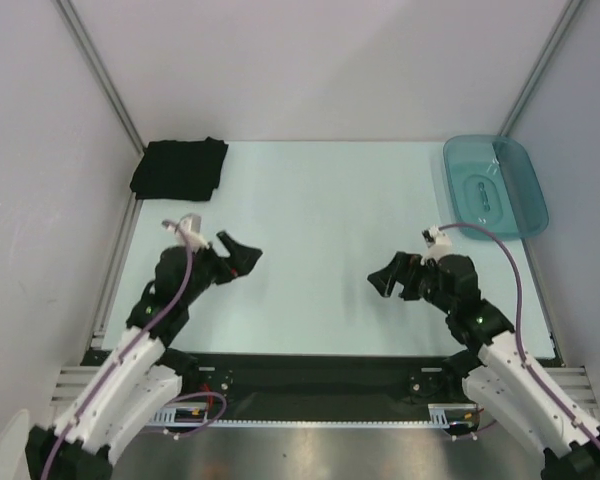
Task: Fold and stack the t-shirts
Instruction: Neatly place the folded tshirt to the corner
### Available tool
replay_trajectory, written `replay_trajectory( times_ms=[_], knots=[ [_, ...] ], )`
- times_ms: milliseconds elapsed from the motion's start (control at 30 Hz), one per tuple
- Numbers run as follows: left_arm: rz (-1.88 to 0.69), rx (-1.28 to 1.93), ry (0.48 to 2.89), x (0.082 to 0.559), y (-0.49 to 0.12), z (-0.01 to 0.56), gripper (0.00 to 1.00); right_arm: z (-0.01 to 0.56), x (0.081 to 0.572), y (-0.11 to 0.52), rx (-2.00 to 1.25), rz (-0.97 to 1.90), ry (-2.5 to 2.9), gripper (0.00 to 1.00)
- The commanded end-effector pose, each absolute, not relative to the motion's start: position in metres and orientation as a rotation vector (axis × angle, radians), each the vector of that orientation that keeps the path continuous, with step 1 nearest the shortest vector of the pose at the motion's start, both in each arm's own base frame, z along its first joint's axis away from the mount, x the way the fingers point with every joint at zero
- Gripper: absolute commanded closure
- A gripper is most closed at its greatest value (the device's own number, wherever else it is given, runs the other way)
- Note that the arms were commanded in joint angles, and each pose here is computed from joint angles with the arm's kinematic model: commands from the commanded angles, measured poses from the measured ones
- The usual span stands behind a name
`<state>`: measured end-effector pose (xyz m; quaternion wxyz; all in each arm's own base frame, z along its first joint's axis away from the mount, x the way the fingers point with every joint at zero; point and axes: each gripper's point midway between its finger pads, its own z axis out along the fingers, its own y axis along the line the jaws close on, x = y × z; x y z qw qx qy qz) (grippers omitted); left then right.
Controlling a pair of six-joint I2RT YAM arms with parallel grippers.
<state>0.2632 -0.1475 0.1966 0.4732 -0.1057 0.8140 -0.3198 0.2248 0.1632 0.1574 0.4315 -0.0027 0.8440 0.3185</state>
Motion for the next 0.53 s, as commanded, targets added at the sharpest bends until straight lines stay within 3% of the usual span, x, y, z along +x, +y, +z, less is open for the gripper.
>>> replay_trajectory(
  times_ms=[0, 233, 300, 500],
  knots=[
    [-0.929, -0.326, 1.861, 0.229, -0.143, 0.199, 0.0, 0.137, 0.21, 0.162, 0.08, 0.881, 2.081, 0.0],
    [-1.146, -0.468, 1.72, 0.183, -0.134, 0.16, 0.0, 0.101, 0.187, 0.146, 0.367, 0.976, 2.022, 0.0],
    [-1.165, -0.433, 1.88, 0.175, -0.147, 0.126, 0.0, 0.097, 0.182, 0.139, 0.443, 0.992, 1.988, 0.0],
    [-1.29, -0.349, 1.866, 0.165, -0.163, 0.126, 0.0, 0.092, 0.176, 0.148, 0.376, 1.043, 2.008, 0.0]
  ],
)
